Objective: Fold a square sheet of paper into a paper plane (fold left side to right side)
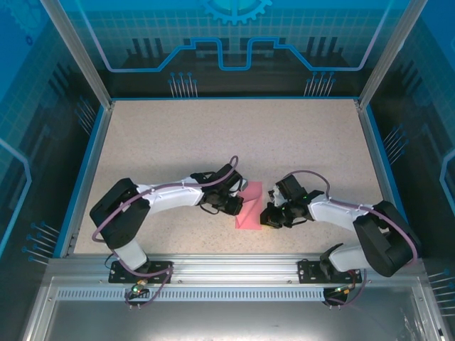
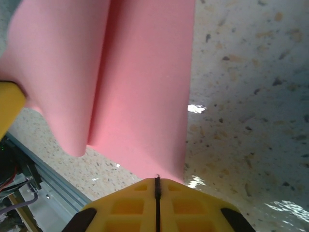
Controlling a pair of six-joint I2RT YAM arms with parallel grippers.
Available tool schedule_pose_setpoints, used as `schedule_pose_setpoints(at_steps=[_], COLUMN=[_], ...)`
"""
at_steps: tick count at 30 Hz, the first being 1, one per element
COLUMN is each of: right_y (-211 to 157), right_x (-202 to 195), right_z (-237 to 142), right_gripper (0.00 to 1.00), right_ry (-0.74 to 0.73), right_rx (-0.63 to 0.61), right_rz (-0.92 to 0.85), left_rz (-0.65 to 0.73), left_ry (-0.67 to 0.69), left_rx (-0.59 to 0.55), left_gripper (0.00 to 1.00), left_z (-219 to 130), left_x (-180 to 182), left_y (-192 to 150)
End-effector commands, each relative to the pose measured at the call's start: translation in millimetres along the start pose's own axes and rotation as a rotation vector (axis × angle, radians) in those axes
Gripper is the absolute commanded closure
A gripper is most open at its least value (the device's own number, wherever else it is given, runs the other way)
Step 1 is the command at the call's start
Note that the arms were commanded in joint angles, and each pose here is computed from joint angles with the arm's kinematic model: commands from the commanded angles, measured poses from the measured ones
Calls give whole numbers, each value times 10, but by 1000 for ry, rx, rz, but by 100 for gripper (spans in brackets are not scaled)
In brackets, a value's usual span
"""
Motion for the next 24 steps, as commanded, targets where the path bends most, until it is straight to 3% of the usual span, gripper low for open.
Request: schedule_pose_setpoints(at_steps=[1, 24], right_y=[-15, -58], right_x=[21, -49], right_z=[23, 80], right_gripper=[92, 92], right_ry=[-52, -138], right_rx=[26, 61], right_rz=[-18, -9], left_rz=[16, 24], left_ry=[3, 5], left_rx=[17, 49], left_gripper=[93, 93], left_z=[17, 195], left_x=[37, 88], left_y=[66, 153])
Point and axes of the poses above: each hand's point on the last joint's axis, 136 mm out from that joint toward the fingers, its own z axis out along the fingers, its own x axis along the line the jaws close on, y = z × x, the point moved 10 cm from there along -z, back along the fingers, and after that the axes turned 4 degrees about z, right-handed, at the moved point
